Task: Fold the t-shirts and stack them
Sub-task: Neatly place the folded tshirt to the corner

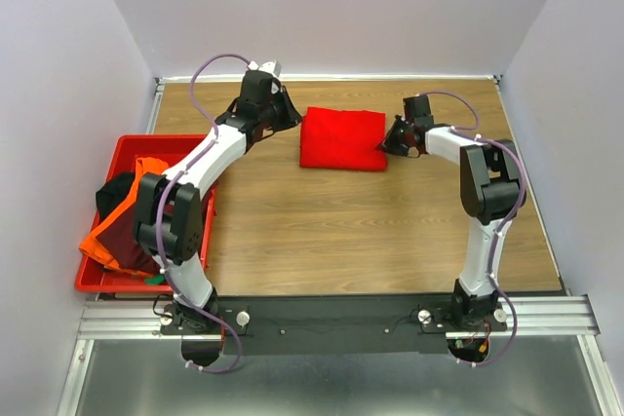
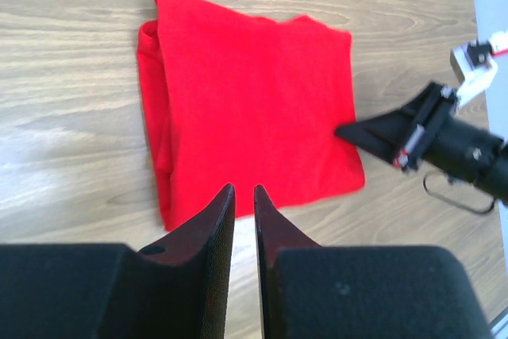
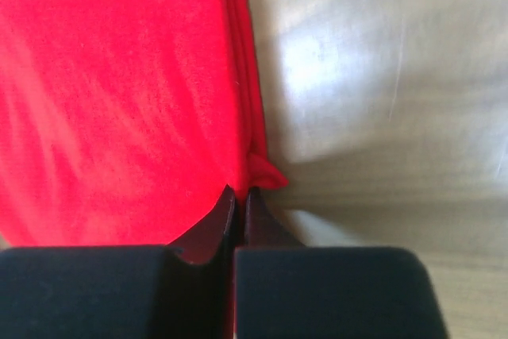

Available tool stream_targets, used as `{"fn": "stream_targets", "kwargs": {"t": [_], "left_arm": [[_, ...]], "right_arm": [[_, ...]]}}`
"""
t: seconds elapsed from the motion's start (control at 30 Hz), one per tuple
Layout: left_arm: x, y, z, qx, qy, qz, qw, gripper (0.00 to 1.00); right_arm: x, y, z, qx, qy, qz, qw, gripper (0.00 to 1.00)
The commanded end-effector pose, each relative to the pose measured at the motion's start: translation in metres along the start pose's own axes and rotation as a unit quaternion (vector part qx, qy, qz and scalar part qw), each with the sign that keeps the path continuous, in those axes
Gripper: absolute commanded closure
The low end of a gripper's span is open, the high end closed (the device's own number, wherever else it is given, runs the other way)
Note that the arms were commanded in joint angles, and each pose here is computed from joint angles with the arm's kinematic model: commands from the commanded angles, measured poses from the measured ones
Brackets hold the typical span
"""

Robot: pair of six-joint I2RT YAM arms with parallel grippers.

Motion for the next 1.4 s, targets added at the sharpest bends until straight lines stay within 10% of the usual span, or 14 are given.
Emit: {"fn": "stream_targets", "kwargs": {"t": [0.0,0.63,1.37], "left_arm": [[0.001,0.006,0.025,0.016,-0.007,-0.025,1.000,0.77],[0.001,0.012,0.091,0.023,-0.042,-0.086,0.995,0.76],[0.006,0.018,0.077,0.052,-0.021,-0.086,0.995,0.76]], "right_arm": [[0.004,-0.012,-0.016,-0.067,-0.014,0.046,0.997,1.00],[0.082,-0.051,-0.009,-0.170,-0.085,0.175,0.966,1.00],[0.202,-0.203,0.031,-0.320,-0.158,0.205,0.911,1.00]]}}
Point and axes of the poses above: each gripper's point midway between its finger pads, its own z axis back along the fingers, its own y axis along the line the jaws close on, x = y × z, the point moved 10 cm from there along z, back along the fingers, and after that the axes turned 9 degrees about z, right-handed, at the moved point
